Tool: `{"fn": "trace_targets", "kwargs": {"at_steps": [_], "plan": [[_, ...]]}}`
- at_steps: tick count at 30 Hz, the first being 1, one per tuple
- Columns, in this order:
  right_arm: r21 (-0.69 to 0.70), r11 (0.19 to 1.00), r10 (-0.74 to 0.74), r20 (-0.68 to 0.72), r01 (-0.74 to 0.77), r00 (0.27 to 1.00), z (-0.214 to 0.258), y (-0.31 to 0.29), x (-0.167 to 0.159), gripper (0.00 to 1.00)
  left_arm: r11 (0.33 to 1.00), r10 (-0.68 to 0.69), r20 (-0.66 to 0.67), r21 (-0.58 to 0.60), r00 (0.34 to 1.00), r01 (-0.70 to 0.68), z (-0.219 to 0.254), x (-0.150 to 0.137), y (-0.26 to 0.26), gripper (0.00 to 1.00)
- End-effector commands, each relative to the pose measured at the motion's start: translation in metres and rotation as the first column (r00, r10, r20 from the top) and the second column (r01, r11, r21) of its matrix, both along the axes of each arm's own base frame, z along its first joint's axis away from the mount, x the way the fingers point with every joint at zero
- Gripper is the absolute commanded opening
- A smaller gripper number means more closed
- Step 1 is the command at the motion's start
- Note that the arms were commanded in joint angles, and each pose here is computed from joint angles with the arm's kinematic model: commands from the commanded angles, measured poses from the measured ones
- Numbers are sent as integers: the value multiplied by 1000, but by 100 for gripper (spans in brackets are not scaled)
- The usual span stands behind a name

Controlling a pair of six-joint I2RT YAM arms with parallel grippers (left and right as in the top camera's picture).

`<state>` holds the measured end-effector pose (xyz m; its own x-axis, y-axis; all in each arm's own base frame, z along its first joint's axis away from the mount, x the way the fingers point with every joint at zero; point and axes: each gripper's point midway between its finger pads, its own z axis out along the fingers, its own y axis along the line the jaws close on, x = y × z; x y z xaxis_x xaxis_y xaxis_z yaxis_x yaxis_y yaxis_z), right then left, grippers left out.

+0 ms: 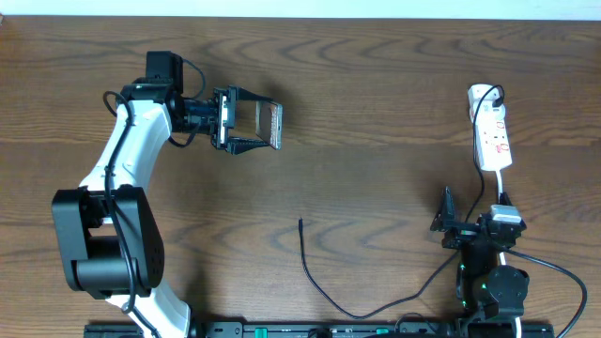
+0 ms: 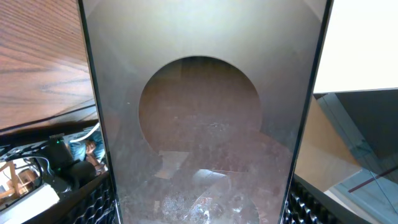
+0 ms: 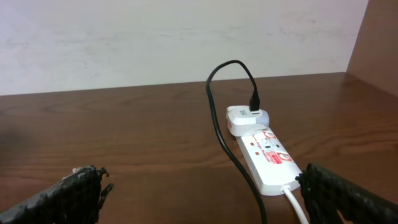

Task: Plug charger to phone and switch on socket
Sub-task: 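Hold the phone raised in the left gripper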

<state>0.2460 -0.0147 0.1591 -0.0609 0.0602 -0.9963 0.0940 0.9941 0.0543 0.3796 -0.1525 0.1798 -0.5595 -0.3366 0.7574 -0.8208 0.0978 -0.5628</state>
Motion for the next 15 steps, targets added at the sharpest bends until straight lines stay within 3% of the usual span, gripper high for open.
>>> {"fn": "trace_targets", "kwargs": {"at_steps": [1, 15], "plan": [[13, 1000, 12, 2, -12, 1000, 0, 3, 0, 99, 999, -6, 58, -49, 998, 9, 30, 0, -1, 7], [13, 1000, 12, 2, -12, 1000, 0, 3, 0, 99, 999, -5, 58, -46, 998, 8, 29, 1, -1, 7]]}}
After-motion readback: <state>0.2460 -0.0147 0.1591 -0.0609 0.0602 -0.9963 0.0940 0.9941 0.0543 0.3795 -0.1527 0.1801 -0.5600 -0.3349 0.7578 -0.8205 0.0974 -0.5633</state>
